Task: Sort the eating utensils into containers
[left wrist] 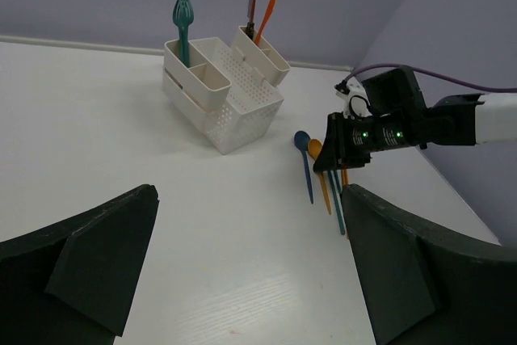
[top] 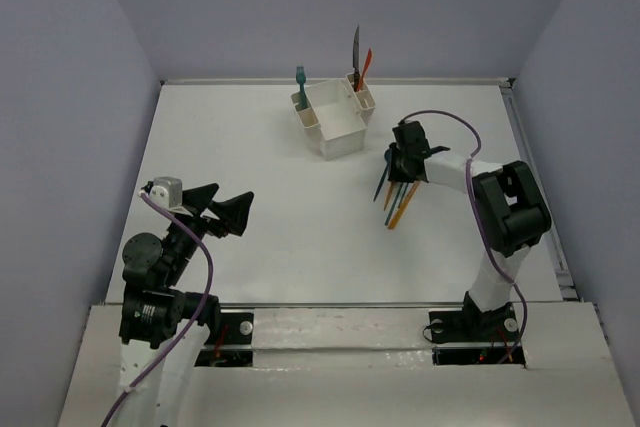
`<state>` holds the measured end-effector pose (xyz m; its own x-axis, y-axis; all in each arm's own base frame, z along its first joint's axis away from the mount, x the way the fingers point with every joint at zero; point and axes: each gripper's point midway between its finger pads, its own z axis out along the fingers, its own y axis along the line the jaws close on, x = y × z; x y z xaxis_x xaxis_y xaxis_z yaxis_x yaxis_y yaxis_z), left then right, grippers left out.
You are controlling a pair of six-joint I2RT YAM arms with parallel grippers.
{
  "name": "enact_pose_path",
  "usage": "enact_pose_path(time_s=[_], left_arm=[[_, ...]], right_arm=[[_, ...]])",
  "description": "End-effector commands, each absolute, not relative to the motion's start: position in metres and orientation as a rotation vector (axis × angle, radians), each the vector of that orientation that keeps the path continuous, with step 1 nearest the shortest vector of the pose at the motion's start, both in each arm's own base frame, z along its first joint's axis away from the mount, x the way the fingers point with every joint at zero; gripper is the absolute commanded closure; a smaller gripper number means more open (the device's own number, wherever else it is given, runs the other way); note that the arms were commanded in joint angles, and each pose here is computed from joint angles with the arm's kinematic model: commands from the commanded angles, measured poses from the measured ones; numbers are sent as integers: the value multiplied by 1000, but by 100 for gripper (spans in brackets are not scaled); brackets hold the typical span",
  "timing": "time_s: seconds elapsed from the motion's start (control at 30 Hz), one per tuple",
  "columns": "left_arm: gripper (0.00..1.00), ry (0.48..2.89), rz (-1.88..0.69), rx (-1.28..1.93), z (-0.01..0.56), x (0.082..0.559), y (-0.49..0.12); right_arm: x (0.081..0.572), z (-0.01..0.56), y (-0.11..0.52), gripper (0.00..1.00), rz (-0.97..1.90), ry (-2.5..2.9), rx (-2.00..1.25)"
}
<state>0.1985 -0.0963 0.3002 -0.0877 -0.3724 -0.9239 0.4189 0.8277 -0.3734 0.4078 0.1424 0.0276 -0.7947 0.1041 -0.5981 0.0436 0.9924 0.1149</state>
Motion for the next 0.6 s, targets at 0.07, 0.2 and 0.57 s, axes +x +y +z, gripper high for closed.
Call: enact_pose_path(time_s=[0.07,0.2,0.57], left_arm=[[1,1479,-664,64,308,200,-99],[1,1480,-665,63,309,200,-99],[1,1490,-666,65,306,202,-100]], right_arm=[[420,27,138,76,56,2481,93],[422,30,137,94,49,2461,118],[455,185,194,100,432,2008,99]])
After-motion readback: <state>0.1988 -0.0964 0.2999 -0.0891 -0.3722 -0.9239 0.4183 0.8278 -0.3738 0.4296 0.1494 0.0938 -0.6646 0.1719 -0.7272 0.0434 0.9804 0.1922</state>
